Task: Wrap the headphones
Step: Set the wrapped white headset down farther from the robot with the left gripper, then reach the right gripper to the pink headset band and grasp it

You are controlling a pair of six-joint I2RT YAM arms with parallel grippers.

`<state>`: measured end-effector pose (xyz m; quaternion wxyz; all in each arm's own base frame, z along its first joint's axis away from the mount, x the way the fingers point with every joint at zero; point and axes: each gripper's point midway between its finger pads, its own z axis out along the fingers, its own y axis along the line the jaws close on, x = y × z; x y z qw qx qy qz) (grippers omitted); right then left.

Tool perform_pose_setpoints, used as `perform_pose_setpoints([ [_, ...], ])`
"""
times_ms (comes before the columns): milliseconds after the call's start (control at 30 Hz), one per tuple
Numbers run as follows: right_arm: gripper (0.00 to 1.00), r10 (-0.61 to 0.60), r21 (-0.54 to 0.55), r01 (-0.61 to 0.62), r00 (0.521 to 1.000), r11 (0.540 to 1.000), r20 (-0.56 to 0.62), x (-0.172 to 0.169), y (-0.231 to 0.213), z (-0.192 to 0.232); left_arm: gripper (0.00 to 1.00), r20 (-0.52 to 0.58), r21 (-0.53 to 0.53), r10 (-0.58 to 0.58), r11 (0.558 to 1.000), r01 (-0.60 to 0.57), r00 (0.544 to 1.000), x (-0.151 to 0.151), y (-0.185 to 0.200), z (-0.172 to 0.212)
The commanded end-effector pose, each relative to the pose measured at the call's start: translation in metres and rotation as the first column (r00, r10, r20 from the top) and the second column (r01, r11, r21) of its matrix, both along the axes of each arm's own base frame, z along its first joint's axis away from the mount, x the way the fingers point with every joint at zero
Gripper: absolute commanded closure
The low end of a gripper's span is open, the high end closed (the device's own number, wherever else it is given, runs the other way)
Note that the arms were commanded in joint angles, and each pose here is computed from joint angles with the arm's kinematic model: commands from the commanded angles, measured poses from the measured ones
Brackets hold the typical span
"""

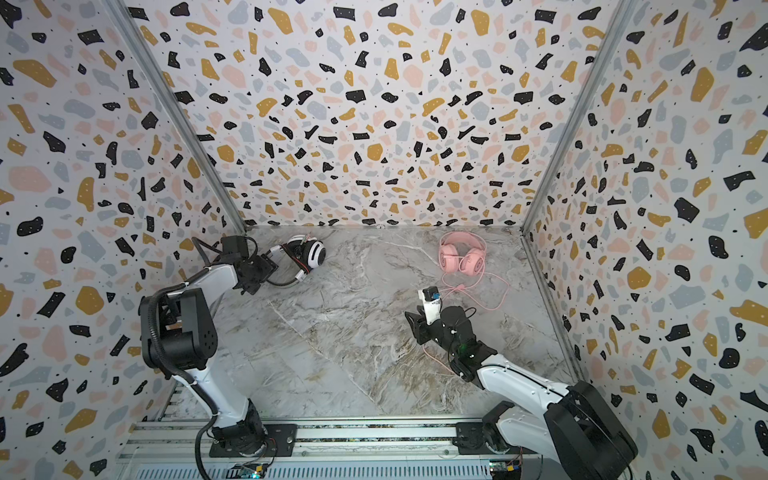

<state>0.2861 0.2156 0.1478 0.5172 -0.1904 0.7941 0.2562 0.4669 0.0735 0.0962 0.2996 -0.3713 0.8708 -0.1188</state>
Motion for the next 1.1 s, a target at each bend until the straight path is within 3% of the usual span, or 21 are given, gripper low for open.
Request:
perform_pose_setpoints([
  [0,0.54,-0.036,0.021,0.036,0.999,0.999,0.019,0.006,-0.005,0.007,0.21,-0.011,0.106,-0.035,0.994,0.036,0.999,-0.020,0.005,0.020],
  [133,0.54,-0.044,0.025,0.044,0.999,0.999,-0.001,0.009,-0.008,0.000,0.20,0.066,0.151,-0.068,0.987,0.057,0.996,-0.038,0.001,0.055],
  [200,0.54,-0.025,0.042,0.025,1.000,0.999,-0.013,0.009,-0.007,0.001,0.19,0.137,0.115,-0.136,0.986,0.120,0.981,-0.044,-0.016,0.071],
  [233,0.54,-0.029,0.042,0.030,0.999,0.999,-0.025,0.011,-0.008,0.001,0.00,0.186,0.099,-0.169,0.983,0.153,0.968,-0.048,-0.025,0.080],
  [333,0.53,-0.086,0.029,0.087,0.995,0.996,-0.044,0.022,-0.019,0.006,0.00,0.283,0.087,-0.216,0.976,0.199,0.935,-0.060,-0.040,0.099],
  [567,0.49,-0.181,0.082,0.188,0.980,0.979,-0.081,0.049,-0.048,0.029,0.00,0.364,0.117,-0.255,0.967,0.228,0.896,-0.081,-0.049,0.114],
  [700,0.49,-0.363,0.065,0.372,0.924,0.926,-0.117,0.077,-0.089,0.037,0.00,0.351,0.186,-0.194,0.973,0.135,0.916,-0.096,-0.031,0.119],
  [833,0.49,-0.514,0.034,0.521,0.849,0.853,-0.119,0.102,-0.135,0.040,0.00,0.388,0.206,-0.238,0.964,0.168,0.891,-0.104,-0.037,0.129],
  [967,0.49,-0.590,0.029,0.610,0.778,0.792,-0.216,0.129,-0.175,0.035,0.00,0.390,0.227,-0.277,0.953,0.199,0.878,-0.111,-0.042,0.128],
  [1067,0.46,-0.620,0.047,0.657,0.730,0.752,-0.289,0.152,-0.200,0.023,0.00,0.329,0.247,-0.301,0.942,0.226,0.895,-0.118,-0.042,0.116],
])
